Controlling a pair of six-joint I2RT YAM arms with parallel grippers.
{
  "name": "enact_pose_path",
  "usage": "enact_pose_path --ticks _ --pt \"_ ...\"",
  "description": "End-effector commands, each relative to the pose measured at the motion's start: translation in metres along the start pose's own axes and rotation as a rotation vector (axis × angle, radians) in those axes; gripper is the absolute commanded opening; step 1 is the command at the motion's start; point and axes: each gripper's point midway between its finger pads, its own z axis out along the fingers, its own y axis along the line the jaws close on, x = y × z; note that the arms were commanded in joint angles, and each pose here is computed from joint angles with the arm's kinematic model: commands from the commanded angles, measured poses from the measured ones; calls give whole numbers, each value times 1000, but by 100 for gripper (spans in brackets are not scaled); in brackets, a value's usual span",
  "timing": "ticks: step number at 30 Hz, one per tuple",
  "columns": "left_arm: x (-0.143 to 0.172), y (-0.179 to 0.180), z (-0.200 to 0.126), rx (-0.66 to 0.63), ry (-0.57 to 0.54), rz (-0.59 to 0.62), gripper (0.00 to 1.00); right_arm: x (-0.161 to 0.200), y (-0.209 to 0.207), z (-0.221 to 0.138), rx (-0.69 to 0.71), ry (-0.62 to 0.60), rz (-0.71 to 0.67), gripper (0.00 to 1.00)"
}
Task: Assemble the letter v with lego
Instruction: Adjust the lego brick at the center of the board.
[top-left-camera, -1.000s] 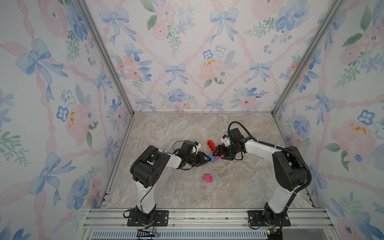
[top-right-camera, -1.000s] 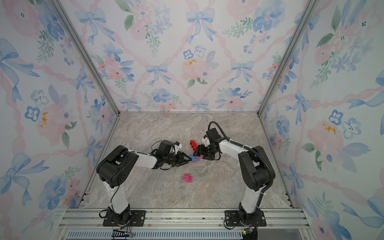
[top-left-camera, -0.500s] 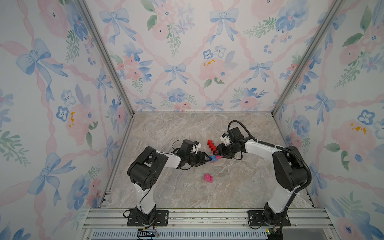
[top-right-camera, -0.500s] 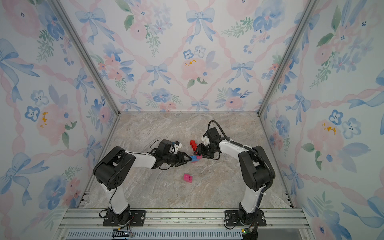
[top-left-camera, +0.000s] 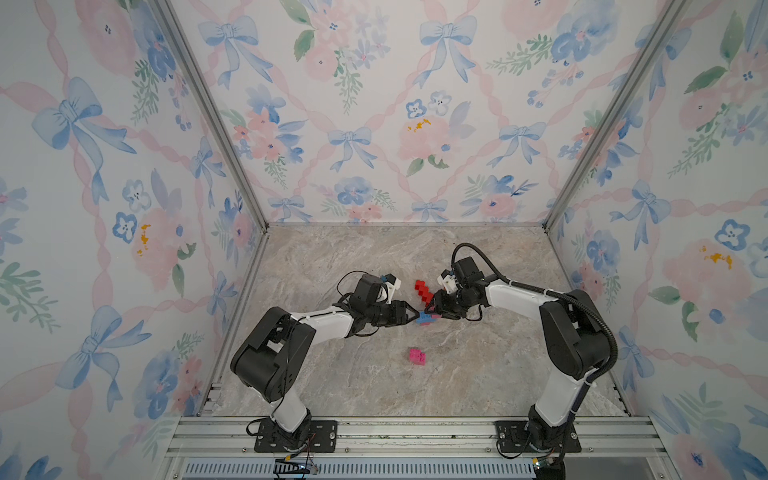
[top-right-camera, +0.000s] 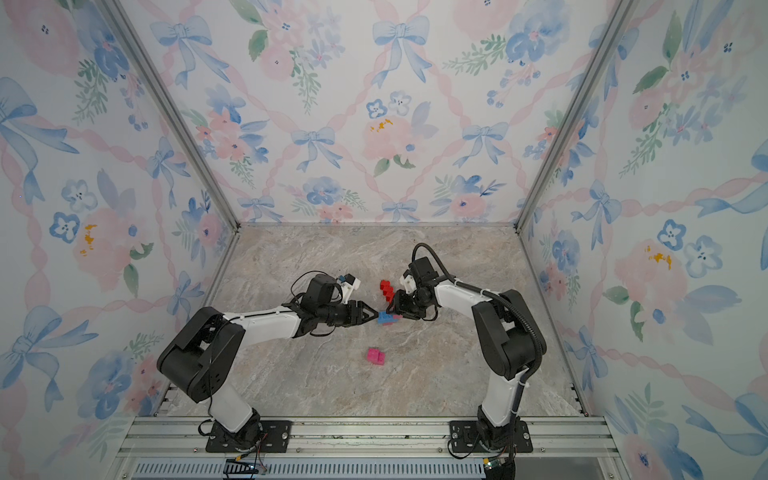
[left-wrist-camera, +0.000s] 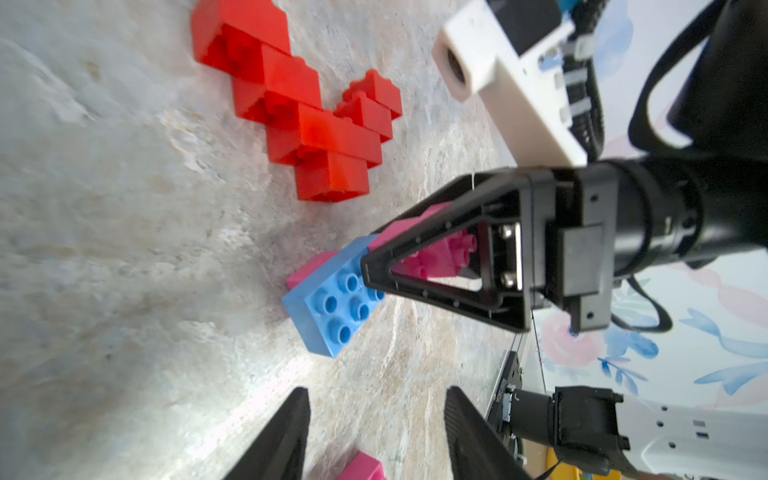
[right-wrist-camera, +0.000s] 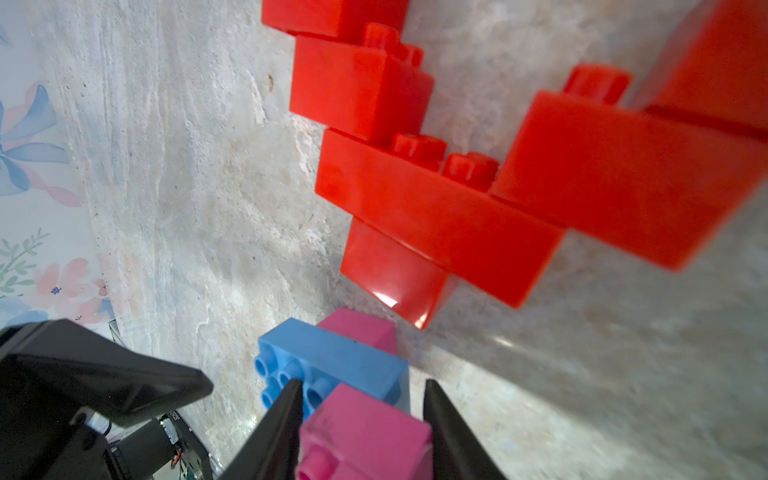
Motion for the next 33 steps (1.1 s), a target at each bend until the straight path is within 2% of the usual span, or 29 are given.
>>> enact_pose_path --ticks 1,7,10,19,24,28,31,33 --pt "27 10 4 -50 59 44 52 1 2 -3 12 -7 -15 47" --pt "45 12 16 -75 99 83 47 4 1 -4 31 -3 -20 47" --pt "54 13 19 -71 126 62 42 5 0 -4 43 -1 -28 46" --pt "92 25 0 -113 149 -2 31 6 1 -11 65 -6 -53 45" --pt "106 15 -5 -97 164 -8 27 5 2 -12 64 -7 -57 45" --pt "88 15 -20 -149 75 26 28 4 2 -13 67 -11 -55 45" --pt "61 15 -37 -273 -27 121 32 4 2 -13 69 -11 -53 46" --pt "51 8 -45 -346 -51 196 33 4 1 -14 74 -11 -54 46"
